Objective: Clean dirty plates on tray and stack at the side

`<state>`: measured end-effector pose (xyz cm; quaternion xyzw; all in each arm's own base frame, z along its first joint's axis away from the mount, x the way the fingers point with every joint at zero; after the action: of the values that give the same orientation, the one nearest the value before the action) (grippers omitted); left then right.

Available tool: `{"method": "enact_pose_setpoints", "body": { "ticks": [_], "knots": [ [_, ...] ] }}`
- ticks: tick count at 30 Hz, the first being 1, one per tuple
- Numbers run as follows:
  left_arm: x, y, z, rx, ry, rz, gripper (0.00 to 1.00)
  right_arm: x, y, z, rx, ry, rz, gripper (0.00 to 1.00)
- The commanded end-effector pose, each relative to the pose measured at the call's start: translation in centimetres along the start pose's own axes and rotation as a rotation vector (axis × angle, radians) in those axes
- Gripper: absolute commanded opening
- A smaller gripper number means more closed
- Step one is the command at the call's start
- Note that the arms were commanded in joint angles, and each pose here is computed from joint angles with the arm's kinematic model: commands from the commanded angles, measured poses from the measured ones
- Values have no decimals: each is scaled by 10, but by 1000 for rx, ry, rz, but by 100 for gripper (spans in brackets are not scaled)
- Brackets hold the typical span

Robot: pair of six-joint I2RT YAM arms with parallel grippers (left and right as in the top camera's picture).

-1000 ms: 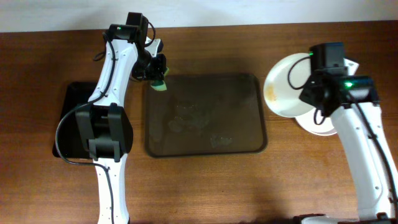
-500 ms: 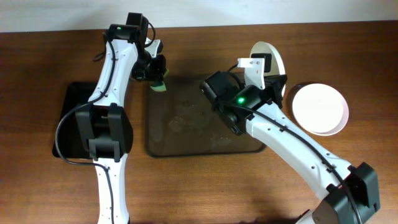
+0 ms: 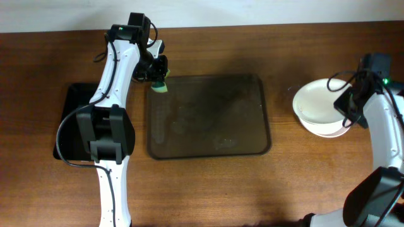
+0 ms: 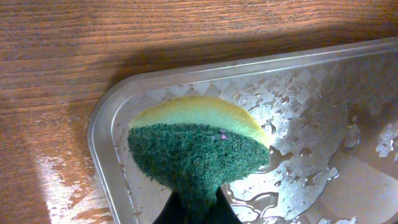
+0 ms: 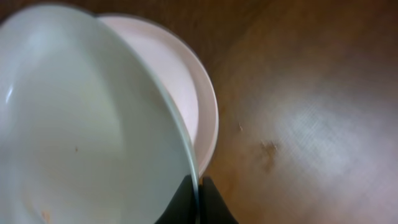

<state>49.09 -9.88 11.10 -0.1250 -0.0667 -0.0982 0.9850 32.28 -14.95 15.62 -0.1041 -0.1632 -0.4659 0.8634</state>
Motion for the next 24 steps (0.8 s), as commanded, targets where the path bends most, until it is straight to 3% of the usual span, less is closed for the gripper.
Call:
{"method": "enact_pose_setpoints", "body": {
  "ticks": [1, 4, 5, 6, 7, 9, 11, 14, 18, 19, 20, 22, 24],
  "knots": [
    [5, -1, 7, 12, -25, -24, 1, -17, -22, -34, -12, 32, -65, 4],
    [5, 8, 8, 75, -23, -23, 1, -17, -25, -49, 8, 8, -97, 8],
    [4, 18, 12, 148, -17, -22, 1, -11, -22, -49, 25, -17, -102, 35],
    [4, 24, 26, 196, -26, -17, 1, -6, -18, -49, 42, -38, -100, 69],
    [5, 30, 46, 233, -54, -9, 1, -5, -13, -46, 76, -31, -73, 82],
    [-1, 47, 103, 301, -134, 60, 1, -5, 13, -31, 231, 7, 23, 85],
    [-26, 74, 147, 329, -161, 229, 1, -8, 38, -2, 306, -12, 93, 87],
    [-64, 124, 154, 342, -68, 408, 1, -30, 73, 23, 373, -28, 205, 87],
    [-108, 165, 121, 342, 101, 529, 1, -39, 82, 27, 383, -25, 237, 88],
    [-117, 172, 108, 336, 136, 550, 6, -39, 81, 27, 382, -23, 238, 88],
    [-122, 177, 99, 333, 151, 559, 50, -40, 81, 26, 379, -19, 240, 88],
    [-118, 178, 99, 336, 133, 557, 95, -42, 79, 27, 373, -8, 245, 88],
    [-117, 172, 102, 299, 122, 558, 97, -33, 77, 51, 381, -31, 286, 88]
  ]
}}
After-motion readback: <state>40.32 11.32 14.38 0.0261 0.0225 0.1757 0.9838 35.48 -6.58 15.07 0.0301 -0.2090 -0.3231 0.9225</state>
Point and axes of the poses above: each gripper's point midway between its finger pads, its own z axis back along the fingers, its own y axis along the line the jaws close on, x = y × z, the point moved 3 cm from there along z, back along the fingers, and after that the axes turned 7 degrees about -z, right-handed, at the moved point
